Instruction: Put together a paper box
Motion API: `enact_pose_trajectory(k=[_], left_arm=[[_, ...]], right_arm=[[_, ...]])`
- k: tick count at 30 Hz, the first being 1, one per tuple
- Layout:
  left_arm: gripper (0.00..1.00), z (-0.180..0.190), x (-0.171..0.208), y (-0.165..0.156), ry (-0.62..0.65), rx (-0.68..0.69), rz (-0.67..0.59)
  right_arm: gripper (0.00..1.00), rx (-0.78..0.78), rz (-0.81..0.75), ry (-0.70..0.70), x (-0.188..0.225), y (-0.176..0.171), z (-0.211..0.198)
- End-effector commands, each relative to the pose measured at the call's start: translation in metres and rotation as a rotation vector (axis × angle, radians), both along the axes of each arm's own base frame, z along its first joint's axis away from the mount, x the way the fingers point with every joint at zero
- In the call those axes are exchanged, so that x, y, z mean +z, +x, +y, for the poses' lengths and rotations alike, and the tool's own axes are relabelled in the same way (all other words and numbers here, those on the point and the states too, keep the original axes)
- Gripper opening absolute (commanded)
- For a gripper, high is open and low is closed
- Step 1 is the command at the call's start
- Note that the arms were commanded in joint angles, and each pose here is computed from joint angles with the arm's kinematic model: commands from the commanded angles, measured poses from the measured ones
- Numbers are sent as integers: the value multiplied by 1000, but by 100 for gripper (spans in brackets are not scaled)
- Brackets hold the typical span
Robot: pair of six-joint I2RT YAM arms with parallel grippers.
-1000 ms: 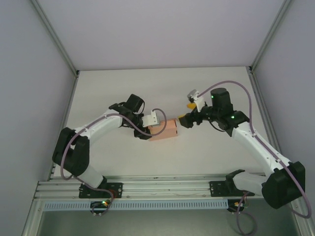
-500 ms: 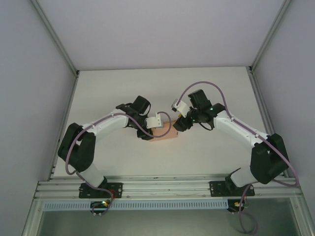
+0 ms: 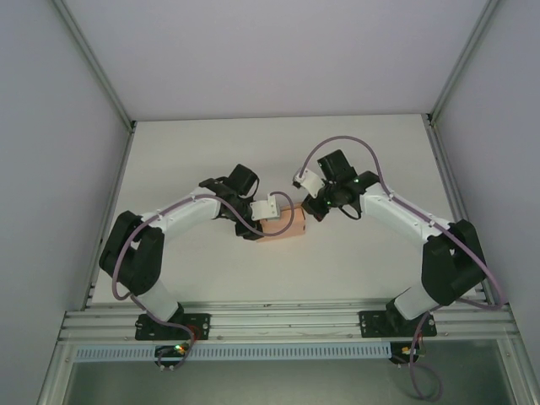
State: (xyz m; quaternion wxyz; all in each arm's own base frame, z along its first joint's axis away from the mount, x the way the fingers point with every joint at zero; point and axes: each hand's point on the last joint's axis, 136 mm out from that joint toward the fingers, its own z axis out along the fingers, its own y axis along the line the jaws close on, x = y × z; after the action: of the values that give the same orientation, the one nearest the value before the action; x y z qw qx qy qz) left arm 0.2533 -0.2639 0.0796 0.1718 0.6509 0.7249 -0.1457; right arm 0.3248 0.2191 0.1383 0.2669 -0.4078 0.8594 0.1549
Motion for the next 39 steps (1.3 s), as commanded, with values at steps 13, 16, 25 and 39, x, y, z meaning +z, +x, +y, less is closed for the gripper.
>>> enact_pose_trajectory(k=[13,16,25,39], left_arm=[[48,-7,-5,9,59,29,-44],[47,-9,-6,8,60,23,-38],[48,-12,-4,5,45,19,-23],[54,-16,10,8,1,42,-47]], right_arm=[[0,-456,394,124,10,-20,14],[0,-512,362,168,6,-14,16],[0,-528,149,121,-20,-7,4],[0,-474,-26,82,-50,-30,12]])
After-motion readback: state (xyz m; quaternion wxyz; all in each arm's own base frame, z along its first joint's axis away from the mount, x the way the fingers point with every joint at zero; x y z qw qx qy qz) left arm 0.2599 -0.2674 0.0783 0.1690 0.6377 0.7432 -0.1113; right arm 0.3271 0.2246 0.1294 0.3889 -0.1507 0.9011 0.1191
